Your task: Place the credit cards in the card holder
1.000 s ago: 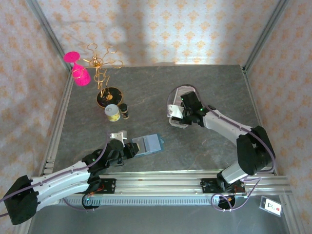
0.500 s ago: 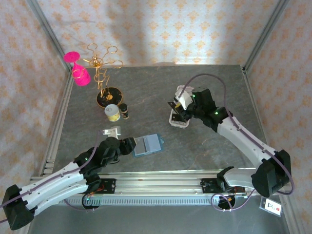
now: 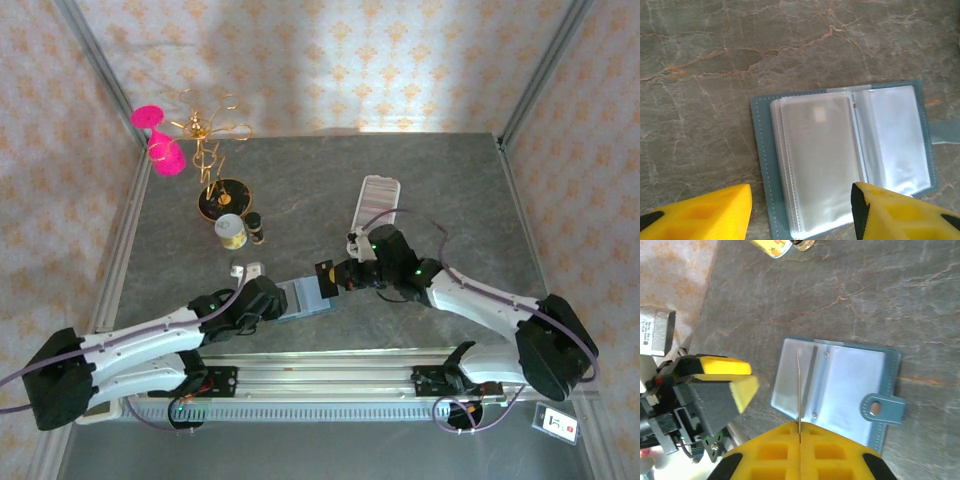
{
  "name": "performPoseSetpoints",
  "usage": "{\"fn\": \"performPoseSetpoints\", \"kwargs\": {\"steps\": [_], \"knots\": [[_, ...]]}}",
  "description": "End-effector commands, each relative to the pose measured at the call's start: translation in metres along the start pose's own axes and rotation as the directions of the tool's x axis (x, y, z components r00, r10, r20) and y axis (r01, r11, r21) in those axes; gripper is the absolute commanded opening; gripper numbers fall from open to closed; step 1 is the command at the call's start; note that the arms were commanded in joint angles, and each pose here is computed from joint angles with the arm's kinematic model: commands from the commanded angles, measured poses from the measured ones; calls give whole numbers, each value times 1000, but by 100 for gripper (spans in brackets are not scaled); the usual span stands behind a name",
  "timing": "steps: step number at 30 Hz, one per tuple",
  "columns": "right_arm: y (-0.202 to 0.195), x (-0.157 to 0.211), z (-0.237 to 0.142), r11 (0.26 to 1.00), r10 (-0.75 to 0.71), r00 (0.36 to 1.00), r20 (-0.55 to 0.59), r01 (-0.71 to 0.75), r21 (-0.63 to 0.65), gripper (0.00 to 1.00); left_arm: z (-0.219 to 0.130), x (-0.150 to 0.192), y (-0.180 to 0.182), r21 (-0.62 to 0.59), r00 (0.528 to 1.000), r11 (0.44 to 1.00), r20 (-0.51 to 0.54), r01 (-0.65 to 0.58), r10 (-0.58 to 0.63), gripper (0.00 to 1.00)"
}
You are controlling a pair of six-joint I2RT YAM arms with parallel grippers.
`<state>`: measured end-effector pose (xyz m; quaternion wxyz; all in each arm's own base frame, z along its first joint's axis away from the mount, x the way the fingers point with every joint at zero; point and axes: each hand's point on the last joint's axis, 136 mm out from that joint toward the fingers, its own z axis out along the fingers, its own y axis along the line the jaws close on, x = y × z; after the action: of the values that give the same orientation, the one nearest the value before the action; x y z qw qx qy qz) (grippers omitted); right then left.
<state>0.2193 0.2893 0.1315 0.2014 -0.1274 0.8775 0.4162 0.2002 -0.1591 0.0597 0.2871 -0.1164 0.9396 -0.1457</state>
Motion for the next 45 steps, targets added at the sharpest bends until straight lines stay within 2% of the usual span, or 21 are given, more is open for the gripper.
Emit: {"fn": "performPoseSetpoints", "kwargs": {"steps": [1,5,9,15,28,31,35,45], "knots": [[5,-13,10,999,48,997,61,-46,-29,0,0,-9,1,-77,1000,997,25,8,-6,58],[2,-11,20,996,79,995,65,-77,-33,0,9,-5,0,-130,1000,991,2,21,-20,57],[2,-2,32,995,93,995,35,-91,-33,0,17,-1,-4,-144,999,989,-21,24,-28,49],[-2,3,38,995,93,995,24,-92,-25,0,23,2,6,-213,1000,977,-19,16,-21,51],[-9,11,47,993,121,993,6,-121,-15,0,35,14,13,-247,998,969,-63,-14,-1,48],[-9,15,53,991,131,991,-13,-131,-18,0,38,19,17,-244,998,970,-65,-7,-9,45],[-7,12,55,989,148,989,12,-147,-33,0,41,27,20,-242,996,970,-94,-18,-5,35],[-18,6,68,981,195,979,56,-195,-10,0,43,35,26,-227,994,974,-106,-4,-21,29]]}}
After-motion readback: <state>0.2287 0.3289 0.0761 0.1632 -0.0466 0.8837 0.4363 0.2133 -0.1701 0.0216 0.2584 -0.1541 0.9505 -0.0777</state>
